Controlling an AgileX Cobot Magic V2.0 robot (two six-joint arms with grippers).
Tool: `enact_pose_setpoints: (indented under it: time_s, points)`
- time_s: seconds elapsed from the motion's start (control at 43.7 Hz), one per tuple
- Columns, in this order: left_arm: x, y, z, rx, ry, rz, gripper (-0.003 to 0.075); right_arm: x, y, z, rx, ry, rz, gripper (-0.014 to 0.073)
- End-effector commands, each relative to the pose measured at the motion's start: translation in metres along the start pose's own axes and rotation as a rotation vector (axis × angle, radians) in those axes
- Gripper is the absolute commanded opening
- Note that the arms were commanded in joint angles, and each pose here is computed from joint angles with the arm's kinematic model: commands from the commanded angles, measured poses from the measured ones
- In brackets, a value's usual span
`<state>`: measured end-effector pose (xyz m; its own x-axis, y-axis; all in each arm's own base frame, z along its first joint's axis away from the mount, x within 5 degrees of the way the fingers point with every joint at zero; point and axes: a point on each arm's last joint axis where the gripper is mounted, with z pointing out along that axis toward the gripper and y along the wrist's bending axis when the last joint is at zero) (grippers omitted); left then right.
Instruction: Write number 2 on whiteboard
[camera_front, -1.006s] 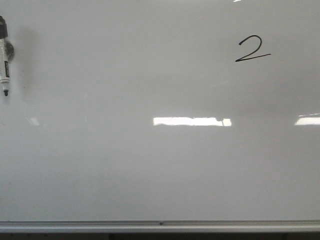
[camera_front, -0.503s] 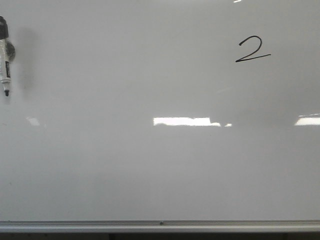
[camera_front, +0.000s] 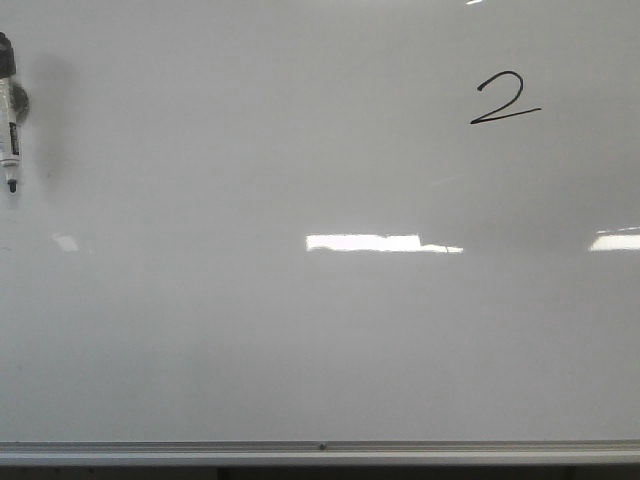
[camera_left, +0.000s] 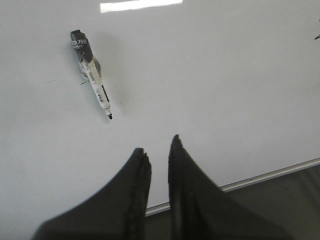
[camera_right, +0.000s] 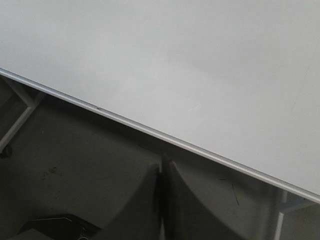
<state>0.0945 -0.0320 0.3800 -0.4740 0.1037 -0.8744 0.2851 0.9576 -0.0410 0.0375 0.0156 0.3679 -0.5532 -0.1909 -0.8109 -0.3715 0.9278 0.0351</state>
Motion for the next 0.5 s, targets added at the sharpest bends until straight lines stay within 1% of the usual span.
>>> enact_pose_setpoints:
  time_s: [0.0, 0.48]
  points:
    - [-0.0142, -0.0020, -0.0070, 0.021, -0.098, -0.009, -0.0020, -0.0127, -0.0010, -0.0061, 0.016, -0.093, -0.001, -0.0065]
    - [-0.0149, -0.0023, -0.0070, 0.024, -0.106, -0.011, -0.0020, -0.0137, -0.0012, -0.0062, 0.018, -0.104, -0.003, -0.0068]
